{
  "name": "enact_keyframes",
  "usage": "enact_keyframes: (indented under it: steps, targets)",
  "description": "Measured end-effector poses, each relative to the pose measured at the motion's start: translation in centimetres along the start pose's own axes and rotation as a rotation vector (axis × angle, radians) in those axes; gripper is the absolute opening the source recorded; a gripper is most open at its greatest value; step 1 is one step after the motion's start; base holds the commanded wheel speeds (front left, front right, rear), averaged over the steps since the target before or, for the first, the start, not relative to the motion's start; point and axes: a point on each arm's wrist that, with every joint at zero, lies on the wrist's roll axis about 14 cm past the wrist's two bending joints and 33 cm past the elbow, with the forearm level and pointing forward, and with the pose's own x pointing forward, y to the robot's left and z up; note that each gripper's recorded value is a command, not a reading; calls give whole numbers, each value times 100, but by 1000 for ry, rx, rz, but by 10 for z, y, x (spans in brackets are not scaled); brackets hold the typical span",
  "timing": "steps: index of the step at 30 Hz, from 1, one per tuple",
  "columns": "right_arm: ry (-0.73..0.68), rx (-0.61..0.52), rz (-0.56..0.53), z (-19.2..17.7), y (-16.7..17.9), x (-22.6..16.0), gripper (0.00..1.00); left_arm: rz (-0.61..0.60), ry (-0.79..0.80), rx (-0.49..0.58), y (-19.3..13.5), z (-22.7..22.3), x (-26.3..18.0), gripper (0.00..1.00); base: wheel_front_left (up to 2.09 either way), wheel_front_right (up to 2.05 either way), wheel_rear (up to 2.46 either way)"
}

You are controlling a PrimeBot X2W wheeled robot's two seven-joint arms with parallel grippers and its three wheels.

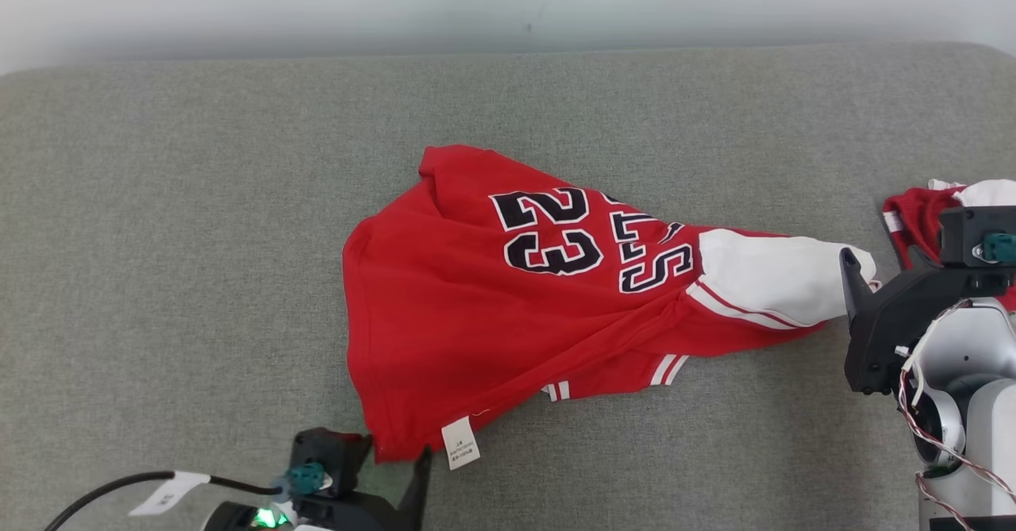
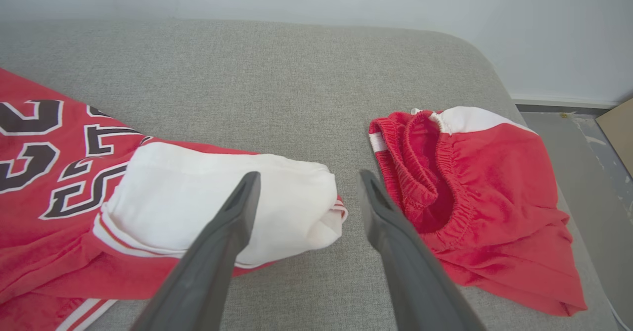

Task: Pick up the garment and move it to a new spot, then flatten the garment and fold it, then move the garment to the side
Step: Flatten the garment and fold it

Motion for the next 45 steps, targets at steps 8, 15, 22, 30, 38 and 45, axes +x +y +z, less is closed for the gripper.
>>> enact_keyframes:
  steps: [8,15,22,30,38,45]
  targets:
    - [5,5,3,-2,2,0,100,-37,-7,-2,-15,6,-5,90,0,0,0]
    - [10,6,10,-3,5,-1,100,-26,13,-24,-13,0,-7,79,0,0,0]
    - [17,7,9,-4,4,-1,100,-22,23,-27,-12,-2,-8,40,0,0,0]
    - [23,9,7,-5,4,-2,100,-34,45,-32,-16,-6,-8,32,0,0,0]
    - [30,10,7,-7,4,-3,100,-15,40,-20,-10,-7,-5,0,0,0,0]
    - [44,10,3,-10,1,-5,100,5,6,-24,-6,-1,-6,0,0,0,0]
